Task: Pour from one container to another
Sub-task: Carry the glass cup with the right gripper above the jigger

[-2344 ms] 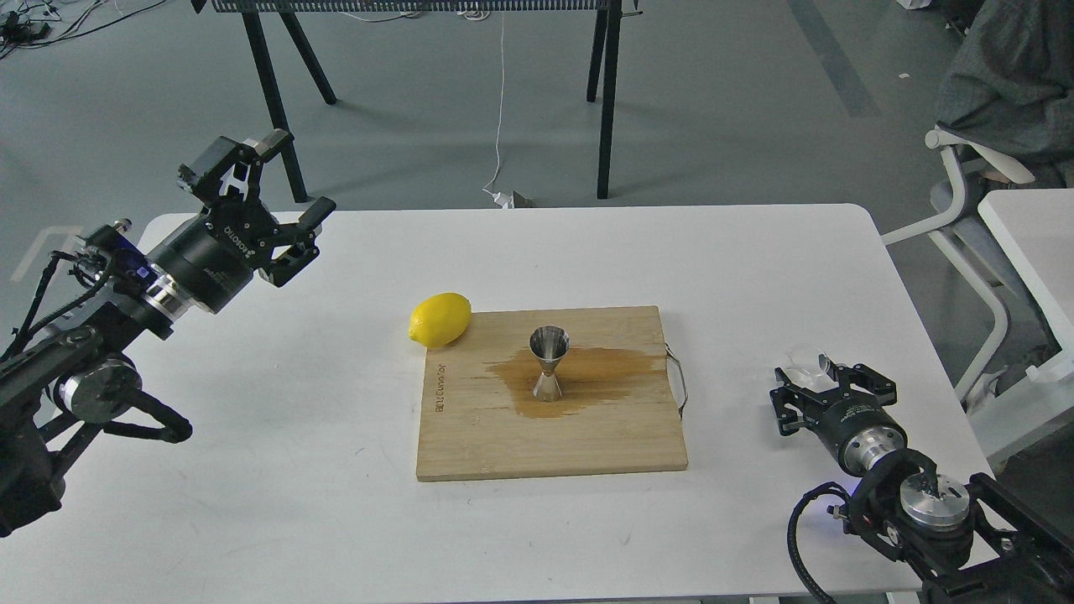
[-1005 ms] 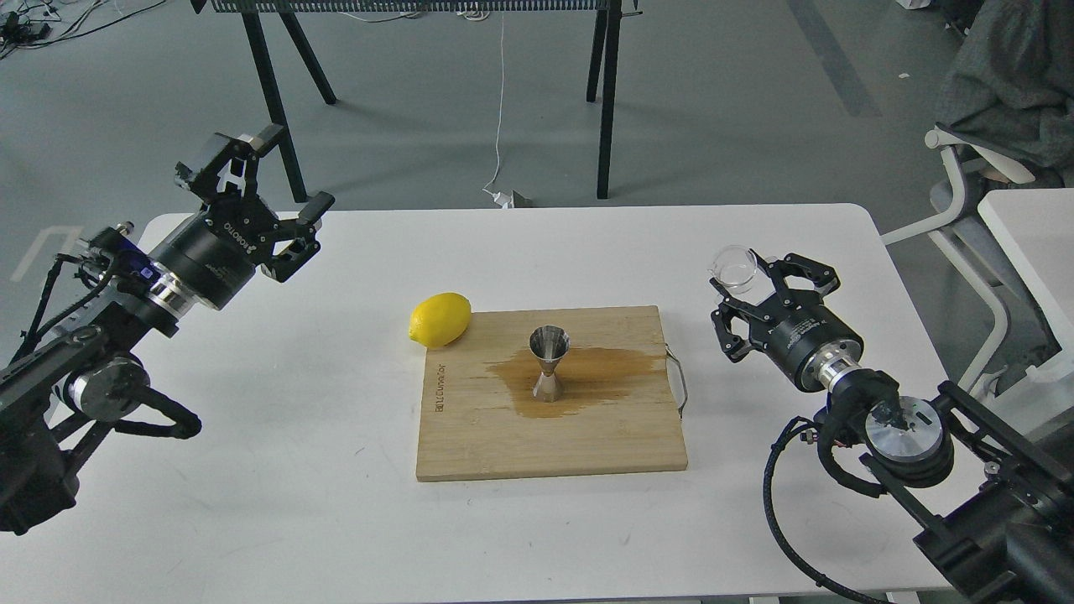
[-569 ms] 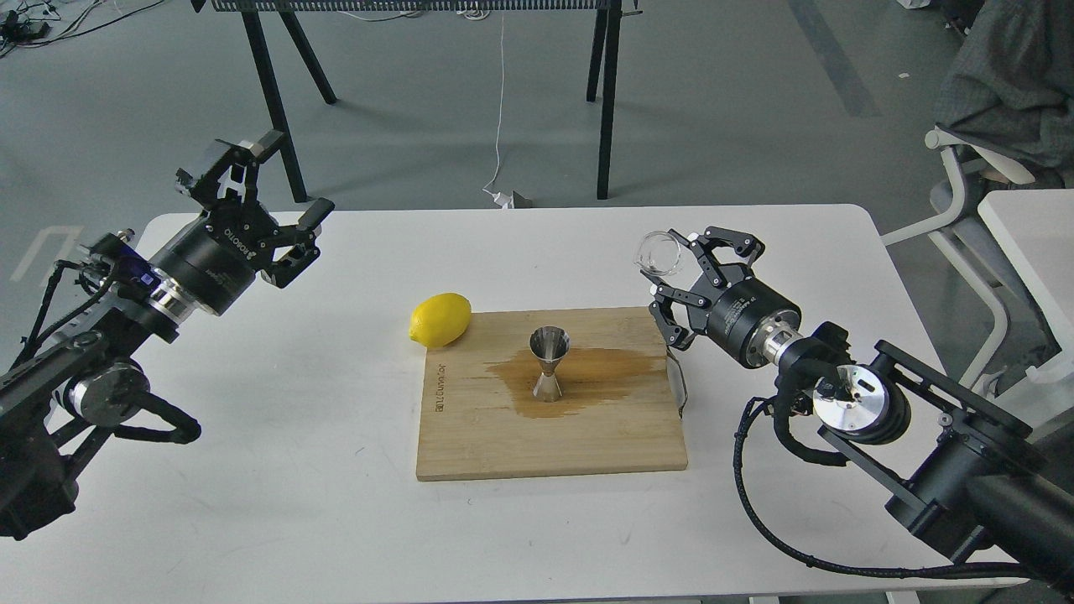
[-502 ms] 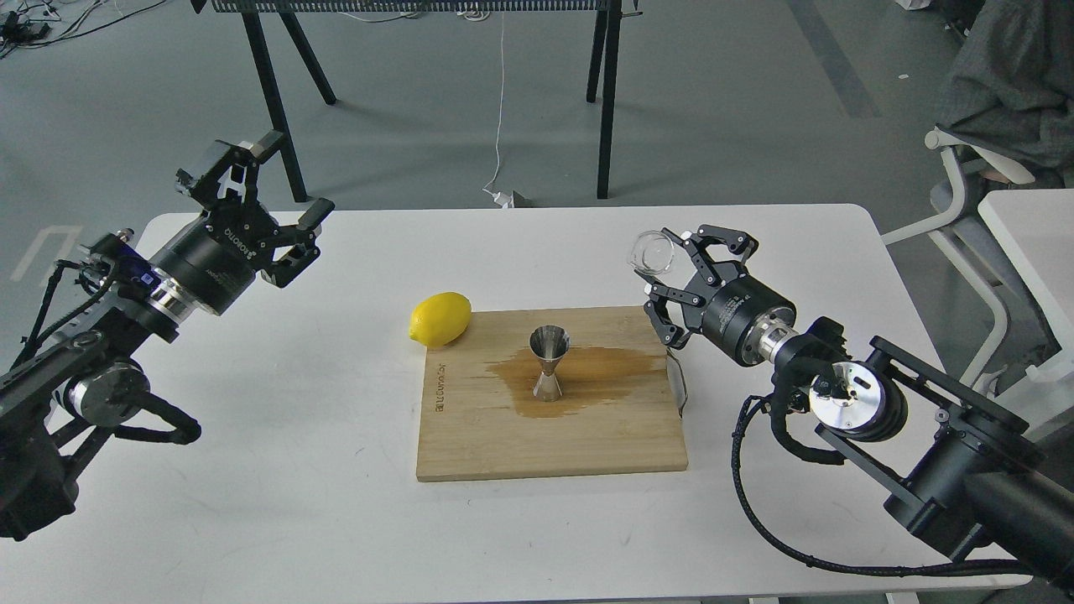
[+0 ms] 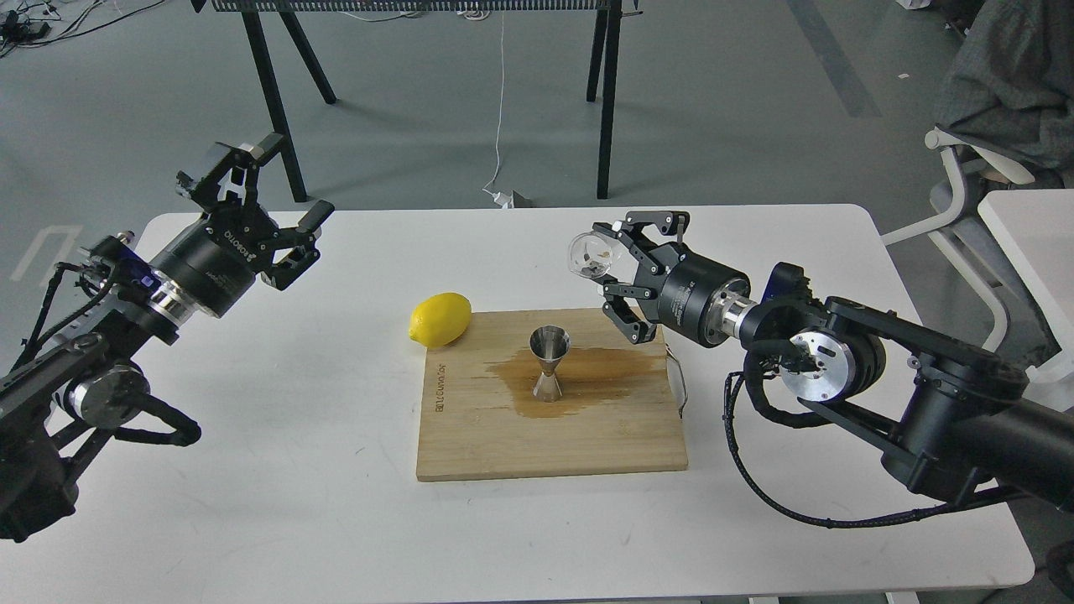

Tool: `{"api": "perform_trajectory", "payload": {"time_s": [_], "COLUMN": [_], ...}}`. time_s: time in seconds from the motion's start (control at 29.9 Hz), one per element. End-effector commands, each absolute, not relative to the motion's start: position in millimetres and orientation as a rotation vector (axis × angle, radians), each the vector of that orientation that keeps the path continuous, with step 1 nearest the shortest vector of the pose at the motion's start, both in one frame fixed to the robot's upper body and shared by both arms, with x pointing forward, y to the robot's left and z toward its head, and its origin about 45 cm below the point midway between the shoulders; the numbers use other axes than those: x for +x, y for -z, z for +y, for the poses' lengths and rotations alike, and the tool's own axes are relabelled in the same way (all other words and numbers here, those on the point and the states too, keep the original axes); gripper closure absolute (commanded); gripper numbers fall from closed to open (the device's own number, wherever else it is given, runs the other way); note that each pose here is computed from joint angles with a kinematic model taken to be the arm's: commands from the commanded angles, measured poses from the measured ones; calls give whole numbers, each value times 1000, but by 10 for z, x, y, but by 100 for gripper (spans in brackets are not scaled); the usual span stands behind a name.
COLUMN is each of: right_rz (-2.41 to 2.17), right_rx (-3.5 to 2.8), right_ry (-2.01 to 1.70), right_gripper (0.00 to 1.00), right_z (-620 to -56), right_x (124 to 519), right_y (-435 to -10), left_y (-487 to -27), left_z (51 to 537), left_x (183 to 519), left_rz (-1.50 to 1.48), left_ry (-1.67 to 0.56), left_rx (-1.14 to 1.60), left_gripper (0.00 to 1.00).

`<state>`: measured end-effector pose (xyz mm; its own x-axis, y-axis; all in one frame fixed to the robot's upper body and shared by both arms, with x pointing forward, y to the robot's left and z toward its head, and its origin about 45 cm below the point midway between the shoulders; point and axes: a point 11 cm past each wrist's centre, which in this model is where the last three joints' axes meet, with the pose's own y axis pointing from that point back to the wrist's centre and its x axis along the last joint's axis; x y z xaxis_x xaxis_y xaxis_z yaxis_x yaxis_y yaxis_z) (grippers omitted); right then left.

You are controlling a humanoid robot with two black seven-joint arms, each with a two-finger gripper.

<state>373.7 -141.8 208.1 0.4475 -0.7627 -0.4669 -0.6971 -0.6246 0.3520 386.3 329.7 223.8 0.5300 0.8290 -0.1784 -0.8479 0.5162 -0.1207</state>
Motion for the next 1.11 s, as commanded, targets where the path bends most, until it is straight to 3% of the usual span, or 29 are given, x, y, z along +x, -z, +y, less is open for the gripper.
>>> {"api": "perform_trajectory", "payload": {"time_s": [0.0, 1.07], "right_rz": [-1266, -982], "right_rx": [2570, 2524], "right_ry": [879, 415], "right_gripper": [62, 62], "right_z": [-1380, -1133], "right_x": [3715, 3631], "right_y": [-2063, -1998], "left_y": [-2240, -2232], "left_z": [3305, 3301], "left_x": [3862, 3859], "left_rz": [101, 103], "left_ry": [-1009, -1009], "left_rx": [-199, -199], "left_gripper": [2, 2]}}
